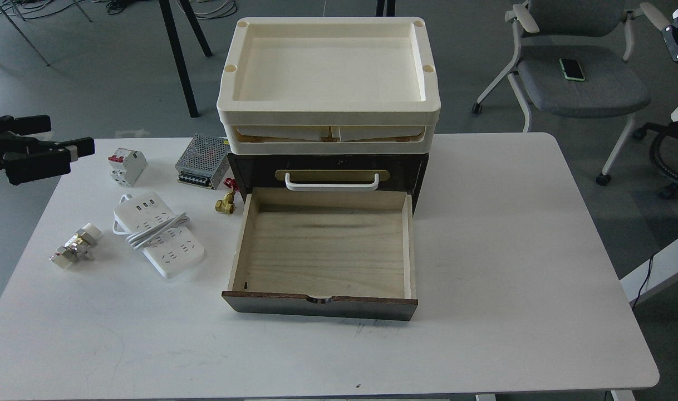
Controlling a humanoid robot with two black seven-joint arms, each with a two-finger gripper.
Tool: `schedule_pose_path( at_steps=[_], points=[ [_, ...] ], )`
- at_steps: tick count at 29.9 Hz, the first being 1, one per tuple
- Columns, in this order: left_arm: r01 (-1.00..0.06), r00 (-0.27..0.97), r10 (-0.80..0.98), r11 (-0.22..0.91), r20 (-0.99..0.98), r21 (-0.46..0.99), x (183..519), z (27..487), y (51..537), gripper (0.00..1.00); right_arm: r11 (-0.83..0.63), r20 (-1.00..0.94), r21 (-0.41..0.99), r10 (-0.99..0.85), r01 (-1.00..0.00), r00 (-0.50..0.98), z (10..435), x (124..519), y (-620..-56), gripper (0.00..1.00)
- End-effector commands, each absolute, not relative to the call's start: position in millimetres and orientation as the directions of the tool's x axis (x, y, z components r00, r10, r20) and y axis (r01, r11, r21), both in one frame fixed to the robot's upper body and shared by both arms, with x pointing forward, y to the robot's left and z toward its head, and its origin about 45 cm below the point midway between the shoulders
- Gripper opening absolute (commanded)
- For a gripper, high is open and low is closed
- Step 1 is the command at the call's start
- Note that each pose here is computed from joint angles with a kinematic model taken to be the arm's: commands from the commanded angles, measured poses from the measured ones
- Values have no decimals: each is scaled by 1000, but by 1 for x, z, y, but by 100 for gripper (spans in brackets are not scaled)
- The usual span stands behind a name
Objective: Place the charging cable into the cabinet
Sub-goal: 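Reach the left gripper down to the white power strip with cable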
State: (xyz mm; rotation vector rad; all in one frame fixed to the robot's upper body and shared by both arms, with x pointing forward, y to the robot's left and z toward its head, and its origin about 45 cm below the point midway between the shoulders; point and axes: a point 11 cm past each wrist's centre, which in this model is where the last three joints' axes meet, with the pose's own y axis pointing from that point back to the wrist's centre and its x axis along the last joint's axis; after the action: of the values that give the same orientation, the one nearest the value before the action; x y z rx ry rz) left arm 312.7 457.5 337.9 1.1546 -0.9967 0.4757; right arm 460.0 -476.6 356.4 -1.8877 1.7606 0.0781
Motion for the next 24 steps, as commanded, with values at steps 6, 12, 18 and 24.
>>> schedule_pose_path(
  at_steps=[6,12,18,24],
  points=[
    [-778,558,-194,216,807,590,331,267,510,99,16,-404,-336,-906,-942,129,349,458,-479,100],
    [-752,571,-223,244,790,612,342,238,492,98,21,-408,-318,-905,-948,117,340,454,-481,100],
    [-693,589,-219,358,778,626,345,208,444,98,31,-415,-307,-904,-951,105,333,451,-484,100],
    [-657,604,-215,411,767,632,351,193,416,98,37,-416,-294,-905,-955,93,326,448,-487,100]
  ],
)
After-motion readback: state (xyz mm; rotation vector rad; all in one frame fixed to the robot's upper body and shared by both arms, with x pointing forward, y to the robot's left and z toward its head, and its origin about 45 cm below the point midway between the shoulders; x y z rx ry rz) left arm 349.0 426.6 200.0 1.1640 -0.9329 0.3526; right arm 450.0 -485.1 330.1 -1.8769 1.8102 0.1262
